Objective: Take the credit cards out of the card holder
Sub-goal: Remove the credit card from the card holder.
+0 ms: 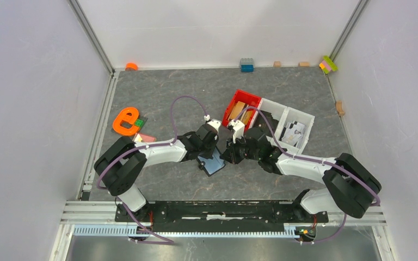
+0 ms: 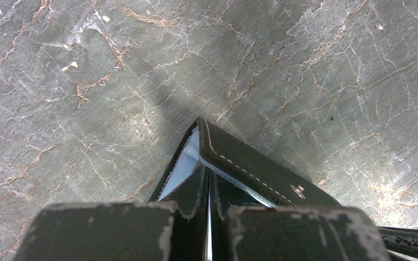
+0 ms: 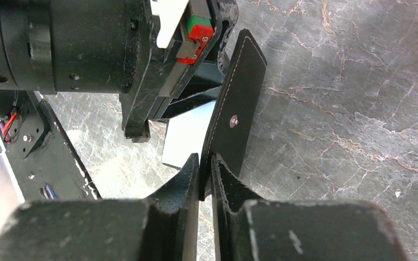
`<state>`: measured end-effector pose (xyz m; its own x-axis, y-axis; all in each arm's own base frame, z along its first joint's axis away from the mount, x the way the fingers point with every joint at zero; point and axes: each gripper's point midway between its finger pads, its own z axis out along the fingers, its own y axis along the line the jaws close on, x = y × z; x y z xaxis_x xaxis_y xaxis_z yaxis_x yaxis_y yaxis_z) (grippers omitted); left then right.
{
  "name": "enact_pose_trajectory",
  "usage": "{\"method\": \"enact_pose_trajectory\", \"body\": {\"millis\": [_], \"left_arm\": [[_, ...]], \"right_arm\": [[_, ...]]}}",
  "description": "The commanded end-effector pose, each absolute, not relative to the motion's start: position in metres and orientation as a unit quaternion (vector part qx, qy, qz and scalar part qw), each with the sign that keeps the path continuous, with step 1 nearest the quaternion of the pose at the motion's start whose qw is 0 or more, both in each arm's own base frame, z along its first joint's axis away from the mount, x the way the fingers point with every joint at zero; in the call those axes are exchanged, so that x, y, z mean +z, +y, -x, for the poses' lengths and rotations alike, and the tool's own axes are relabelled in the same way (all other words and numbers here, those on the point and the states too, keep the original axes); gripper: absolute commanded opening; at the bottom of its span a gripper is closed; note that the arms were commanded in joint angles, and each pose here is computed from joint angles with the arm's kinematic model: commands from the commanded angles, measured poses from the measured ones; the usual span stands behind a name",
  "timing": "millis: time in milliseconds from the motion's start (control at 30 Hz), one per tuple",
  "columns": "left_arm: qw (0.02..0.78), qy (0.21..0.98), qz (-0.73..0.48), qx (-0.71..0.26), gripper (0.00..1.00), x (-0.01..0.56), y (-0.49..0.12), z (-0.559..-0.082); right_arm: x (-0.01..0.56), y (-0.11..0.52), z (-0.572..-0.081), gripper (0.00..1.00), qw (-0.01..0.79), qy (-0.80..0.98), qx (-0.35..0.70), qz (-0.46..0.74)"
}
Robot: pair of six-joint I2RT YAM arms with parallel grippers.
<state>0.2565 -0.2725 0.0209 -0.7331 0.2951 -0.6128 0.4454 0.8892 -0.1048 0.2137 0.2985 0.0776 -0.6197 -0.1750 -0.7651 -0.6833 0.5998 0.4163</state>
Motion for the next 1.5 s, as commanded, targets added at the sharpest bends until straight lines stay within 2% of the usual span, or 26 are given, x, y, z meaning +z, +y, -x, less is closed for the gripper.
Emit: {"method": "enact_pose_trajectory", "body": {"millis": [0,433,900,1133,1467], "left_arm": [[0.288,0.925,-0.222,-0.106,0.02,0.012,-0.267,-0.253],[0.286,0.926,-0.223,-0.102,0.02,0.011,-0.266,-0.252],[0.285,0.926,-0.224,-0.105,0.02,0.011,-0.267,-0.252],[0.285,0.926,-0.224,-0.106,0.02,0.012,-0.267,-0.252],[0.284,0.926,-0.224,-0.106,0.02,0.011,-0.267,-0.251]], "right_arm": [[0.087,0.307,-0.211,0.14,0.349,0.808,0.396,0.262],[0.088,0.316,-0.199,0.11,0.32,0.791,0.45,0.264],[0.074,0.308,-0.209,0.1,0.315,0.818,0.409,0.253],[0.07,0.3,-0.217,0.16,0.327,0.83,0.378,0.246],[0.063,0.297,-0.219,0.32,0.321,0.84,0.362,0.245]]}}
